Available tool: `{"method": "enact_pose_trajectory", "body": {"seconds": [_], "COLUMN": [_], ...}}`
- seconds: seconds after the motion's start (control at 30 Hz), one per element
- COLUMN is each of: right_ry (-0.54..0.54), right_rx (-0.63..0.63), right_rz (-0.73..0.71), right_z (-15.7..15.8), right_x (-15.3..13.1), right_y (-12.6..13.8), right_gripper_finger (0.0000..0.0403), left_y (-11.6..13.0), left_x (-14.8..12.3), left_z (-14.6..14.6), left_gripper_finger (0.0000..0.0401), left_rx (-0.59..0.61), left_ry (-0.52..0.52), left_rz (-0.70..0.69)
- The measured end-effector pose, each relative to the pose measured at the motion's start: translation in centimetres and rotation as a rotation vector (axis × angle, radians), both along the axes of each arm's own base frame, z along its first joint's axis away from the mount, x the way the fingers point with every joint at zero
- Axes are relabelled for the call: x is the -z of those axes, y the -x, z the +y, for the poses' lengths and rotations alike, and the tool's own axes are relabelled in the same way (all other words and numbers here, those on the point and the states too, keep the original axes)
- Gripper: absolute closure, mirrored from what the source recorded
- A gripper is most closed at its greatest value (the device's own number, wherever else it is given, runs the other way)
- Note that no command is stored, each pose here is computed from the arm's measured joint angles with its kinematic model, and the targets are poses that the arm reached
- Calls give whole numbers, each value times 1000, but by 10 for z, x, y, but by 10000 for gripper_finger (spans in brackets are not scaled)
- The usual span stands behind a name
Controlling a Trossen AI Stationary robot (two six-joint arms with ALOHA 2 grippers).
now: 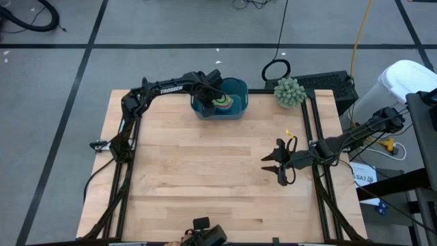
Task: Nest measuring cups in basket
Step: Put the nested measuring cups into the blue bin
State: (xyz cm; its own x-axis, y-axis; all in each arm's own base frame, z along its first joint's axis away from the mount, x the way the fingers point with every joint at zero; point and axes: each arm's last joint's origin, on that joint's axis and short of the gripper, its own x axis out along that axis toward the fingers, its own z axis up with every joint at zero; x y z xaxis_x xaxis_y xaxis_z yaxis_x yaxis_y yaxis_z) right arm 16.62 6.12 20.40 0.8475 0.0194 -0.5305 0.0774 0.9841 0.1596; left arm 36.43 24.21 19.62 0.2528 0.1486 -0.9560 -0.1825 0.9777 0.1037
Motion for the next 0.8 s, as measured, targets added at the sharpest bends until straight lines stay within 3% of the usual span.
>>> {"method": "enact_pose_trajectory", "body": {"seconds": [0.63, 0.8], "right_ry": [-2, -2], "right_rx": [-3, -3], "right_rz": [1, 1], "right_z": [0, 0], "right_x": [0, 0], "right_y": [0, 0], "right_gripper_finger": [245, 245], "left_y": [-2, -2], "left_x": [1, 4], "left_z": [-3, -2], "left_gripper_finger": [235, 213], "left_rx": [-13, -22], "left_ry": [18, 6], "left_rz": [-3, 12]}}
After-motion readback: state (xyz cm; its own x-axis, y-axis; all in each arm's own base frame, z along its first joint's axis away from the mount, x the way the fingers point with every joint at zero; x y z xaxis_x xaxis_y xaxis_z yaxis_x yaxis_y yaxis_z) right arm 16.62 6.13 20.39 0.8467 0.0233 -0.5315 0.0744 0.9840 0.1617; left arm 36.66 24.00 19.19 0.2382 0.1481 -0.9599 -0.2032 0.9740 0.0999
